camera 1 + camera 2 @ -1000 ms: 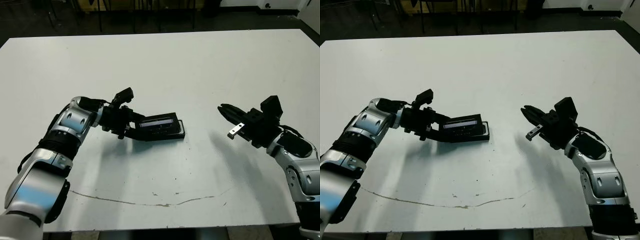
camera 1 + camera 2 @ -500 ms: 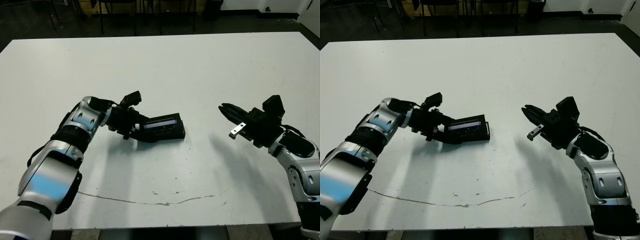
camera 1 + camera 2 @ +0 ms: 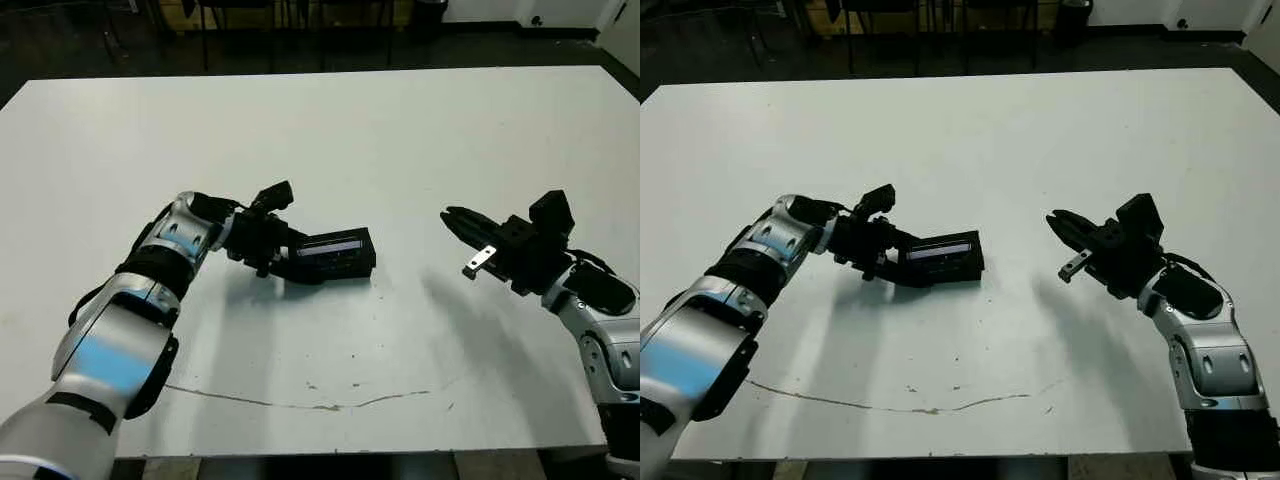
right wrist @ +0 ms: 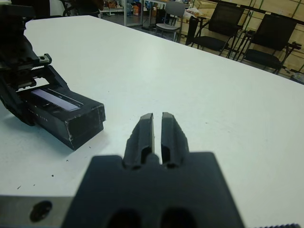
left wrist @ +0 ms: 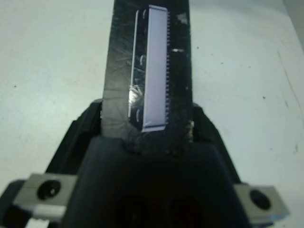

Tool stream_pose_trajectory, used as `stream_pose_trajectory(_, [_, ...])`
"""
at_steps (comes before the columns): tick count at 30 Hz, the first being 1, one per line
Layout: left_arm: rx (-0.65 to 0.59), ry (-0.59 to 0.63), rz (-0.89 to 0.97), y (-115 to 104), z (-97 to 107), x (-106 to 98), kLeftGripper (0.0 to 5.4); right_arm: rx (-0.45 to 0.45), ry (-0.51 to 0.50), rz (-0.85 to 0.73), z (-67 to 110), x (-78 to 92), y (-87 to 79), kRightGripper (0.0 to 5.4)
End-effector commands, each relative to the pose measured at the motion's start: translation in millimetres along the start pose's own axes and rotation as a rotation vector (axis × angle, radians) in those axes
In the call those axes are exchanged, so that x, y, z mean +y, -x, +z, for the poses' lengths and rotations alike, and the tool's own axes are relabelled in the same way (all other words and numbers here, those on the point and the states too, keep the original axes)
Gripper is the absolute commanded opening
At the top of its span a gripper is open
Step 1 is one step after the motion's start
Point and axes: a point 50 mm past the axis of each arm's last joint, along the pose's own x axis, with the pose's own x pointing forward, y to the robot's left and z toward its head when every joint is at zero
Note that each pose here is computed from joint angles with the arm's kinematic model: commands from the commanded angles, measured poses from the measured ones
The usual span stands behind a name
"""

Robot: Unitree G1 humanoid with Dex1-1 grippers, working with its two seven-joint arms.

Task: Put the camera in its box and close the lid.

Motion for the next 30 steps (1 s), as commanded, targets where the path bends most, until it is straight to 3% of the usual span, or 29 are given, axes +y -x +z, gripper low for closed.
stream_pose_trajectory(1, [0.061, 0.072, -0.138, -45, -21, -21, 2.79, 0.029, 0.012, -0.005, -4.9, -0.3, 4.3, 0.00])
stream_pose_trajectory(10, [0.119, 0.021, -0.173, -59, -17, -26, 2.79, 0.040, 0.014, -0.013, -4.5, 1.4, 5.2, 0.00])
stream_pose_trajectory(19, [0.205, 0.085, -0.151, -35, -36, -21, 2.79, 0.033, -0.005, -0.005, -5.6, 1.8, 3.6, 0.00])
stream_pose_trajectory(22, [0.246, 0.021, -0.099, -27, -43, -18, 2.79, 0.026, -0.016, 0.000, -6.1, 2.5, 2.6, 0.00])
stream_pose_trajectory(25, [0.241, -0.065, -0.057, -20, -50, -18, 3.32, 0.027, -0.019, 0.002, -6.7, 2.7, 2.0, 0.00])
stream_pose_trajectory(30, [0.246, -0.057, -0.026, -13, -61, -19, 4.21, 0.025, 0.007, 0.002, -6.1, 2.9, 1.8, 0.00])
